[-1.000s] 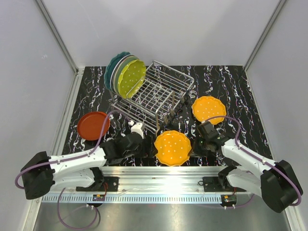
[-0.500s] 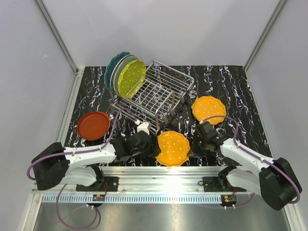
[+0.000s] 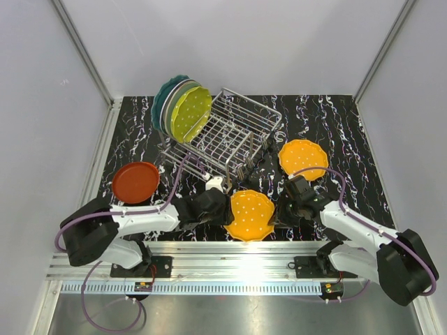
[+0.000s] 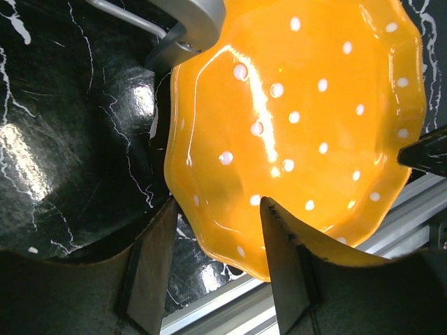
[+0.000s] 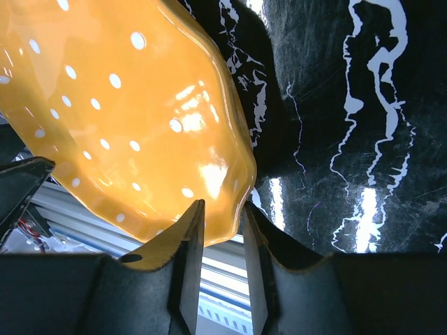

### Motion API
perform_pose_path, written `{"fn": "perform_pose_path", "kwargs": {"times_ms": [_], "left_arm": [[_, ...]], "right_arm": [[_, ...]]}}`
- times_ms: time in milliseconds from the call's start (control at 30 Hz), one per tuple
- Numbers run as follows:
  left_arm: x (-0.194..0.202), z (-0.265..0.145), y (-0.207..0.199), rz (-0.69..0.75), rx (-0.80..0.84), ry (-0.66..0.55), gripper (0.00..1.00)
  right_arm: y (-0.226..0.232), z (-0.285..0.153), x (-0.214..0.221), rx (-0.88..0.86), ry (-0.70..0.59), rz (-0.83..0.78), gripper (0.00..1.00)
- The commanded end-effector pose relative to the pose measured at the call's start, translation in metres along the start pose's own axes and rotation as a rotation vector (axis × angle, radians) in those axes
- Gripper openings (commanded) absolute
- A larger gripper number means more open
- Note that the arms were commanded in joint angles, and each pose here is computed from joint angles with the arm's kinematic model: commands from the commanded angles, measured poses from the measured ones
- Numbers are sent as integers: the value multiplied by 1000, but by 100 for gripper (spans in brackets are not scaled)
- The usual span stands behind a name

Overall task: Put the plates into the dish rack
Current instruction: Pass the plate from the right arm to the left

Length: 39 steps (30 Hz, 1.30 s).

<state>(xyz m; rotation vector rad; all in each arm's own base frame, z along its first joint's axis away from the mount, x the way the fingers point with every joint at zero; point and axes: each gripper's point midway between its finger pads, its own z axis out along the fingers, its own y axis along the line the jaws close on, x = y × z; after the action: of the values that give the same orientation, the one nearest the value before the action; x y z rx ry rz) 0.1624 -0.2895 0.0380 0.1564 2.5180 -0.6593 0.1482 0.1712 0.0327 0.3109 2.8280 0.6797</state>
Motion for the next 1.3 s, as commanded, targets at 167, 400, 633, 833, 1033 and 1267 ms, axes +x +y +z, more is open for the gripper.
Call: {"fn": "perform_pose_path", "kwargs": {"times_ms": [167, 400, 633, 833, 1033, 1267], "left_arm": [[-22, 6, -19, -24, 48, -46, 50], [-17, 12, -17, -30, 40, -20, 43], [-14, 13, -14, -39, 30, -10, 24], [-18, 10, -14, -14, 15, -6, 3], [-28, -1, -17, -7, 8, -27, 0], [-44, -23, -28, -36, 51, -76, 0]], "right_arm": [[18, -13, -19, -54, -101, -57, 41], [8, -10, -24, -1, -131, -30, 40], [4, -5, -22, 12, -123, -22, 44], [7, -8, -23, 1, -124, -33, 48], [1, -5, -18, 14, -117, -4, 58], [-3, -1, -12, -18, -125, 28, 61]]}}
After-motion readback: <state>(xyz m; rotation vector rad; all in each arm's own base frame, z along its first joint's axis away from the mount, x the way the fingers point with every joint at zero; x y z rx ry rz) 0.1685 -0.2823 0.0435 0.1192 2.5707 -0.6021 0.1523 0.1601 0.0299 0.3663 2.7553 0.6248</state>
